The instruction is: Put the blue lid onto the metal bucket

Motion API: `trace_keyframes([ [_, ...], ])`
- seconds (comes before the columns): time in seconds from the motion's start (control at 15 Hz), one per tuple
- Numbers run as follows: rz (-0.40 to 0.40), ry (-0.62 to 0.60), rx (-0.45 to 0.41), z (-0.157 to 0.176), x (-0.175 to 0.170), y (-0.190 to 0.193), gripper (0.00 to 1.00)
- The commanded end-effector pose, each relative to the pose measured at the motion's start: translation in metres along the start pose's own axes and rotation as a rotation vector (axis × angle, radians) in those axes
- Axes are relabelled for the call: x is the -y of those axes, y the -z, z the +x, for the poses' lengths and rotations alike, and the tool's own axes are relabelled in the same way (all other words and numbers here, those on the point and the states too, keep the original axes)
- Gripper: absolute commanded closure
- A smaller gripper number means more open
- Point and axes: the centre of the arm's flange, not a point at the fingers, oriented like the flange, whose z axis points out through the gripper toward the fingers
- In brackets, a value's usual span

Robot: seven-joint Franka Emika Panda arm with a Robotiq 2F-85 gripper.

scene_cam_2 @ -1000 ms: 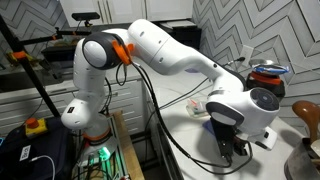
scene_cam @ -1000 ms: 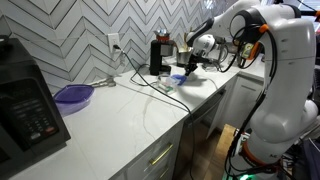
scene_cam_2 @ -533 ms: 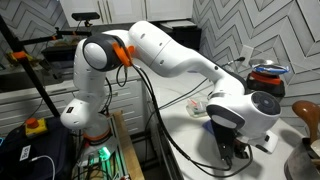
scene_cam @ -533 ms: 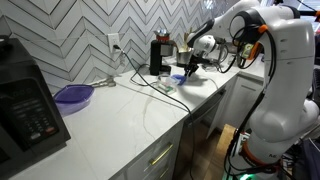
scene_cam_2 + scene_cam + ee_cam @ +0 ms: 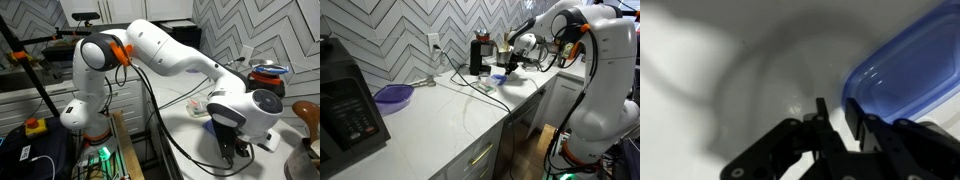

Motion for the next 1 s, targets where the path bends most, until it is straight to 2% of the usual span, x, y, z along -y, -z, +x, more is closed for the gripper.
trace_keyframes([
  [0.0,0.038,0.008,0.01,-0.002,0.002,-0.001,0.72],
  [0.2,0.04,0.013,0.018,0.0,0.006,-0.005,0.71],
  [0.4,0.044,0.009,0.028,0.001,0.006,-0.009,0.78],
  [0.47,0.047,0.007,0.032,0.001,0.006,-0.01,0.83],
  [0.53,0.049,0.006,0.037,0.0,0.005,-0.011,0.81],
  [0.6,0.05,0.006,0.04,0.0,0.005,-0.012,0.86],
  [0.93,0.049,0.007,0.056,0.001,0.007,-0.018,0.76],
])
